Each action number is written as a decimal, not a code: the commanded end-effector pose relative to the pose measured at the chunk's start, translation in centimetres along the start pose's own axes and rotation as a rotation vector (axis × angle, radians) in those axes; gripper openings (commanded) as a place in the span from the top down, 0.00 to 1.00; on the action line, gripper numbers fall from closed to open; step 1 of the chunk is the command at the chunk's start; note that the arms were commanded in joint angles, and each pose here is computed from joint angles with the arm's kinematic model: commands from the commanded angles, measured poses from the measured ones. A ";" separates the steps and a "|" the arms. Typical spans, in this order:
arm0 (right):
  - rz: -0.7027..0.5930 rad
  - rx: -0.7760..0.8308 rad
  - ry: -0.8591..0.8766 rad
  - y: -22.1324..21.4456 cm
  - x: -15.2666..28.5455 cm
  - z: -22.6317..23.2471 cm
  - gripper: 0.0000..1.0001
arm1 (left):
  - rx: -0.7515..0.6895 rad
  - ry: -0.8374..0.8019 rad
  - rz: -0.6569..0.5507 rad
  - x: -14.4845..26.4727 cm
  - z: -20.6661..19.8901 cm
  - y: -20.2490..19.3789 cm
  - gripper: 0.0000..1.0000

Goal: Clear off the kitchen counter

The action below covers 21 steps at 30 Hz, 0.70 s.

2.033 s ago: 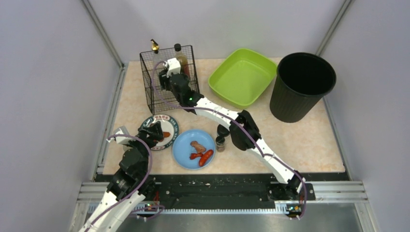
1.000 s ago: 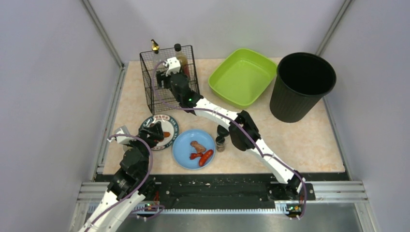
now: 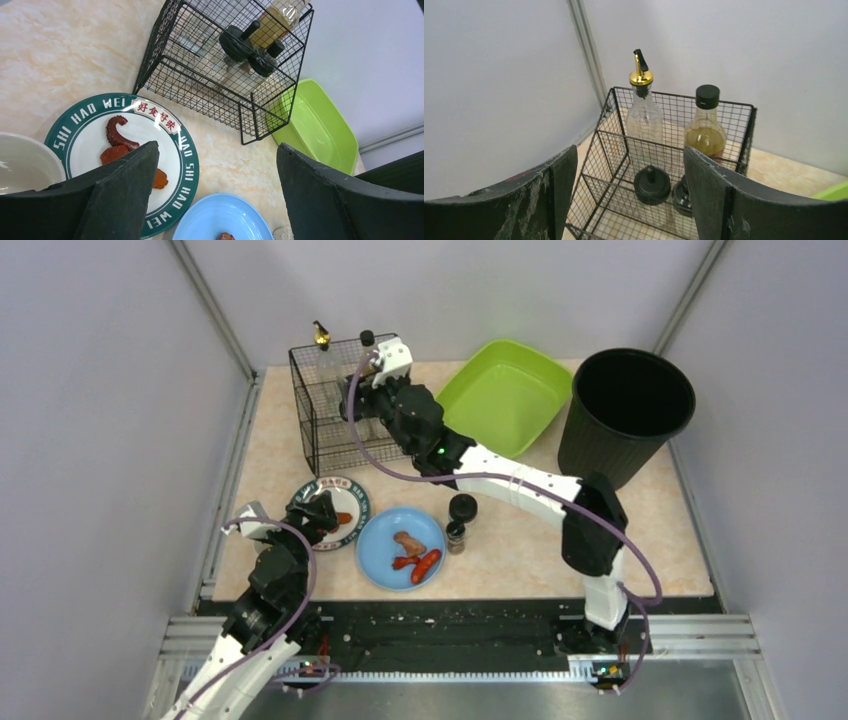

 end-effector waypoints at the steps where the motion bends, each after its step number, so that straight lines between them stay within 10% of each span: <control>1: 0.025 0.006 -0.005 3.5 3.0 -1.8 0.24 | -0.002 -0.008 -0.023 -0.1 -0.3 0.4 0.09; 21: 0.418 0.128 -0.108 -4.4 17.1 -8.2 0.23 | -0.009 -0.014 -0.008 -0.3 -0.4 0.0 0.01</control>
Point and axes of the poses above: each gripper's point midway between its finger pads, its own x axis back along the fingers, its own z axis along the line the jaws close on, y = z × x, the point moved 5 cm from there along x, back along the fingers, and after that the axes turned 14 degrees about x, right-handed, at the moved point
